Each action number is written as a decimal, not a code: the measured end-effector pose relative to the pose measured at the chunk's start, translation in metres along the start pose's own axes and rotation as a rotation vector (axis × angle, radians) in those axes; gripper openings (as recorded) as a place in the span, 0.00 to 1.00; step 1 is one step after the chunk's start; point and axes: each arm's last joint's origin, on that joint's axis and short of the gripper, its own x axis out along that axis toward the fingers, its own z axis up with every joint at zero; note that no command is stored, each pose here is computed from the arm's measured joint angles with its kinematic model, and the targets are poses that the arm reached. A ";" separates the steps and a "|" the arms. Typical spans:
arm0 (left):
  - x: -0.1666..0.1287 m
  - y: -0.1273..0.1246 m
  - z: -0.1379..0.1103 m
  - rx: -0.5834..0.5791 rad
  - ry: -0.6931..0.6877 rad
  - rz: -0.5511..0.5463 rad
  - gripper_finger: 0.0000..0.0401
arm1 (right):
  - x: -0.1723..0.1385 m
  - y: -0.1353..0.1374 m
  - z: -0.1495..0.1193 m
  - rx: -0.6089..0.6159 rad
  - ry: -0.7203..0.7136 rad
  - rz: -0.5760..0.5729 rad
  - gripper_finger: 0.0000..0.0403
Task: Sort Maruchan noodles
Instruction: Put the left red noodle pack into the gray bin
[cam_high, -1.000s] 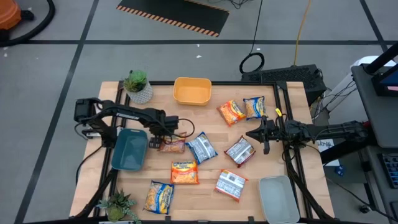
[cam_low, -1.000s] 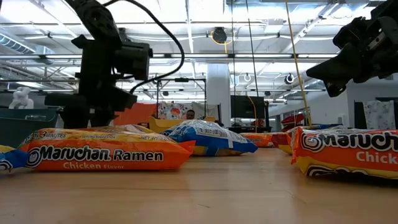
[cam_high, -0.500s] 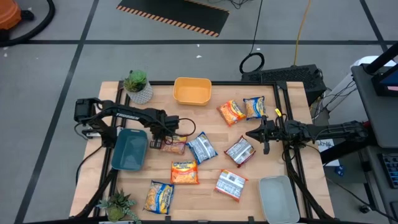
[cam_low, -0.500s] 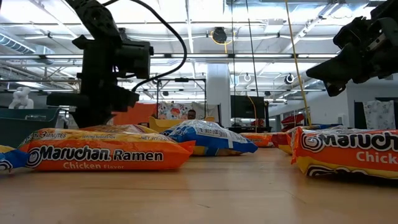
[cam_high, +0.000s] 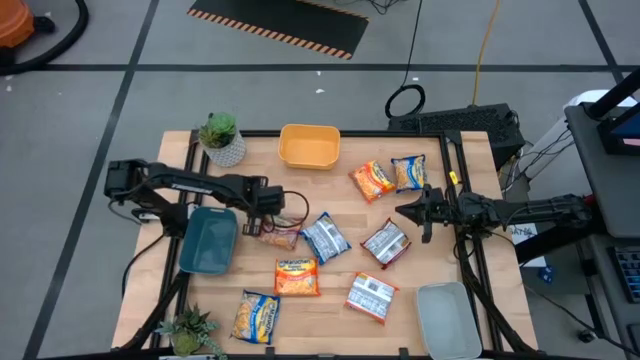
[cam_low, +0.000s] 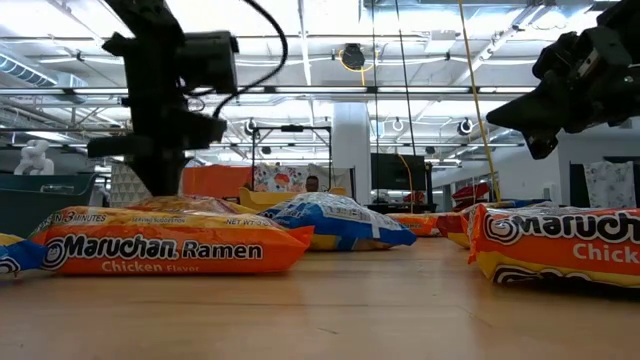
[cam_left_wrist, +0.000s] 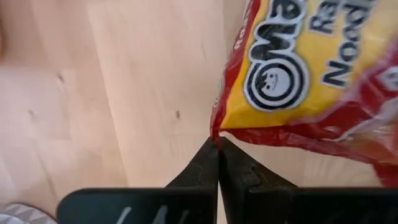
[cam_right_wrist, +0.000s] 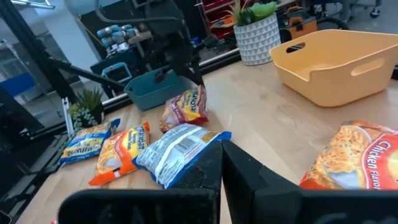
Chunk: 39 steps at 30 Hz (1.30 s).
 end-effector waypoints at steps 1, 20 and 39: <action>-0.003 -0.001 0.000 0.003 -0.012 0.002 0.00 | 0.000 0.000 0.001 -0.001 -0.006 0.002 0.01; -0.011 0.006 0.001 0.095 -0.075 0.057 0.55 | 0.000 0.001 0.003 -0.121 -0.037 -0.011 0.01; 0.021 0.000 0.007 0.331 0.002 -0.052 0.69 | 0.000 0.002 0.001 -0.130 -0.005 0.040 0.01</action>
